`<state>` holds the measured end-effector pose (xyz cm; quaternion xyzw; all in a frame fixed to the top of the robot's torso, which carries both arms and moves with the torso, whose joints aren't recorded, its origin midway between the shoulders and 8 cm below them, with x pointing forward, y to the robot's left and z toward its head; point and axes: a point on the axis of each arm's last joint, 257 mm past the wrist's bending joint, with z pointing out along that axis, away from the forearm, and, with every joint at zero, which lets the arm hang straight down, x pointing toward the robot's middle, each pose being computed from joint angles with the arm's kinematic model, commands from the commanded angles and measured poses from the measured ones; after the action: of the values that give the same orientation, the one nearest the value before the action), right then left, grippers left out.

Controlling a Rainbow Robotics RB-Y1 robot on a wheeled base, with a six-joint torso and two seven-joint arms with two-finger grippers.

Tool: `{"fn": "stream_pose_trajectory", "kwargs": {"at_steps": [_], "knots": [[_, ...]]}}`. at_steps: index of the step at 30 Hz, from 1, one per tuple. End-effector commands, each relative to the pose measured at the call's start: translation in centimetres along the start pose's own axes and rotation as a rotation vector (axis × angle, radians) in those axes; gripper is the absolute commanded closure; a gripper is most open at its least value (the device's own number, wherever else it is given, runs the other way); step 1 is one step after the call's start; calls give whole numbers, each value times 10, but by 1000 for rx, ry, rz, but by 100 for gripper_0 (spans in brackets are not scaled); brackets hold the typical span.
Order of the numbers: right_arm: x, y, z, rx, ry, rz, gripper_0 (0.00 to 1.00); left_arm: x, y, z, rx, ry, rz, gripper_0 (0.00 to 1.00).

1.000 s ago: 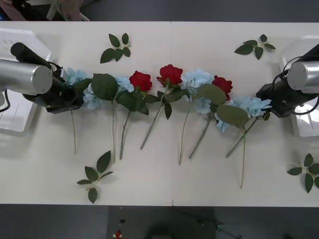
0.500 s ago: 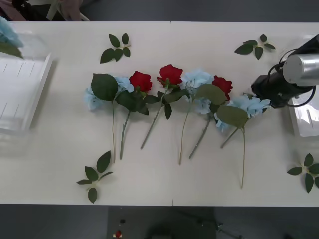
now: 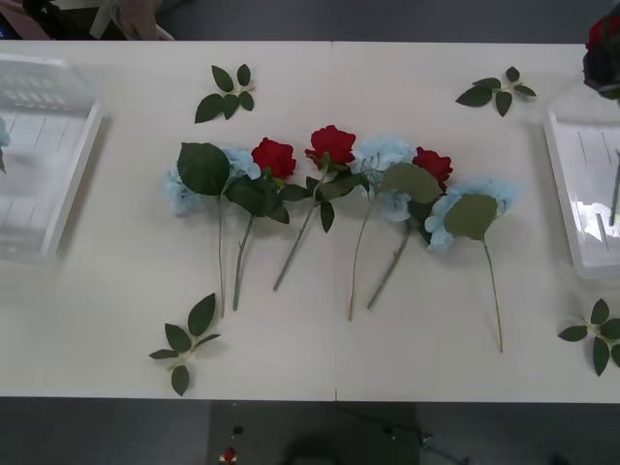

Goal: Put the red flowers into the right box and the blue flowers into the left box

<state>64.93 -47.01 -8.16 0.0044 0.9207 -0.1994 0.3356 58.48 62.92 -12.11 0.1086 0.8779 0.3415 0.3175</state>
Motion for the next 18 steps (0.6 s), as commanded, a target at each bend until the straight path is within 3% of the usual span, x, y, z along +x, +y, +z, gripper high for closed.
{"fn": "stream_pose_trajectory", "kwargs": {"at_steps": [1, 8, 13, 16, 18], "knots": [[-3, -48, 7, 87, -32, -61, 100, -11, 21, -7, -21, -37, -66, 23], [17, -77, 47, 157, -92, -73, 100, -46, -24, -38, 156, -112, -123, 13], [16, -89, 56, 216, -144, -146, 100, -81, -107, -87, 456, -94, -282, 13], [19, -90, 59, 216, -153, -150, 56, -98, -168, -109, 628, -42, -407, 3], [21, -92, 62, 218, -160, -153, 40, -103, -210, -120, 713, -3, -451, 0]]}}
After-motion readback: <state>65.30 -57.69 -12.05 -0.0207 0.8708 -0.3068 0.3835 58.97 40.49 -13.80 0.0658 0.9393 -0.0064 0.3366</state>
